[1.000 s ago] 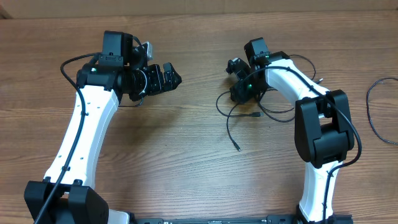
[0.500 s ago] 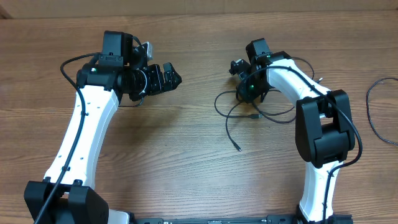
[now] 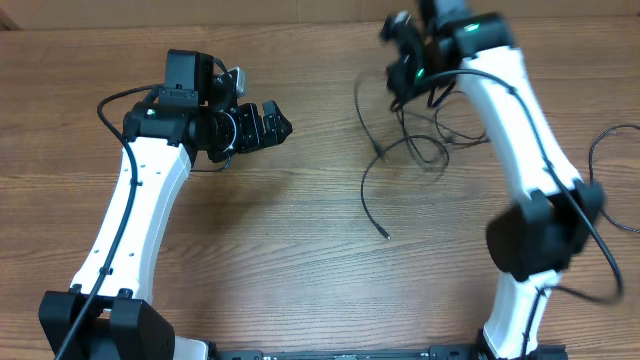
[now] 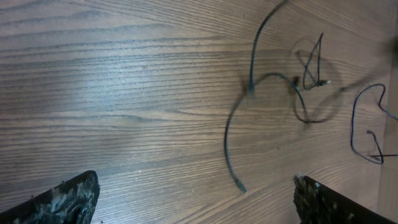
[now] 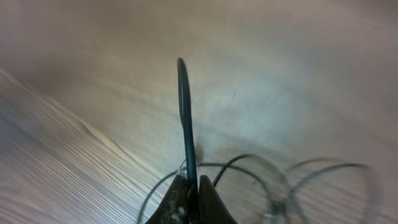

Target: Untangle cables

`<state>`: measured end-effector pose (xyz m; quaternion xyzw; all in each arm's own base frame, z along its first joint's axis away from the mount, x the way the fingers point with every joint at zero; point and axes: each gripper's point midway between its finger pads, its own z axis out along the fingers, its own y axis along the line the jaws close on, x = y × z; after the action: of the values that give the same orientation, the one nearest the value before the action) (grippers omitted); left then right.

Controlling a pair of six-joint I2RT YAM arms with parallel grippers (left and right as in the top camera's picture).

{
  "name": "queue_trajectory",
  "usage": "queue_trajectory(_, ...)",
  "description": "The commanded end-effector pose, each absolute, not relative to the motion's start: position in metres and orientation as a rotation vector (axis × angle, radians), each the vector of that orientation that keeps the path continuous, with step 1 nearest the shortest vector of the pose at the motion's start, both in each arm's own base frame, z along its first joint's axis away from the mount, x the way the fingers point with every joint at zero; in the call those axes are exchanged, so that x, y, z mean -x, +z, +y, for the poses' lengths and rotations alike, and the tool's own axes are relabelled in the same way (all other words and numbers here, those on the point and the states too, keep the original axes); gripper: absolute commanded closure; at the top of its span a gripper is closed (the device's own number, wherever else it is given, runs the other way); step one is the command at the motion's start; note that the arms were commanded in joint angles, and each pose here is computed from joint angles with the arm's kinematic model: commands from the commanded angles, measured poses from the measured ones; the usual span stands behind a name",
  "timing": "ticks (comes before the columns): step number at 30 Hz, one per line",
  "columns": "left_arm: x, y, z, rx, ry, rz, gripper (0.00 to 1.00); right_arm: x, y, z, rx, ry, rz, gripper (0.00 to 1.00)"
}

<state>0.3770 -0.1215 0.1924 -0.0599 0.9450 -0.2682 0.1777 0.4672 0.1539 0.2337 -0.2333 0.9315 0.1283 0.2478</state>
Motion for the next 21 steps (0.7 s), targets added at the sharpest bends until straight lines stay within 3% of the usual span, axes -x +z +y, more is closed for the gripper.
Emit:
queue_trajectory(1,-0.377,0.190,-0.124,0.139,-0.765,2.678,0.01,-0.453,0.311,0.146,0.438,0.394,2.415,0.96)
queue_trajectory(10,-0.386,0.195,-0.125,0.123,-0.766,2.635,0.00,-0.454,0.330,0.105,0.024,0.216,2.414,0.96)
queue_trajectory(21,-0.412,0.219,-0.138,0.103,-0.847,2.484,0.00,-0.481,0.359,0.122,0.218,0.240,2.234,0.96)
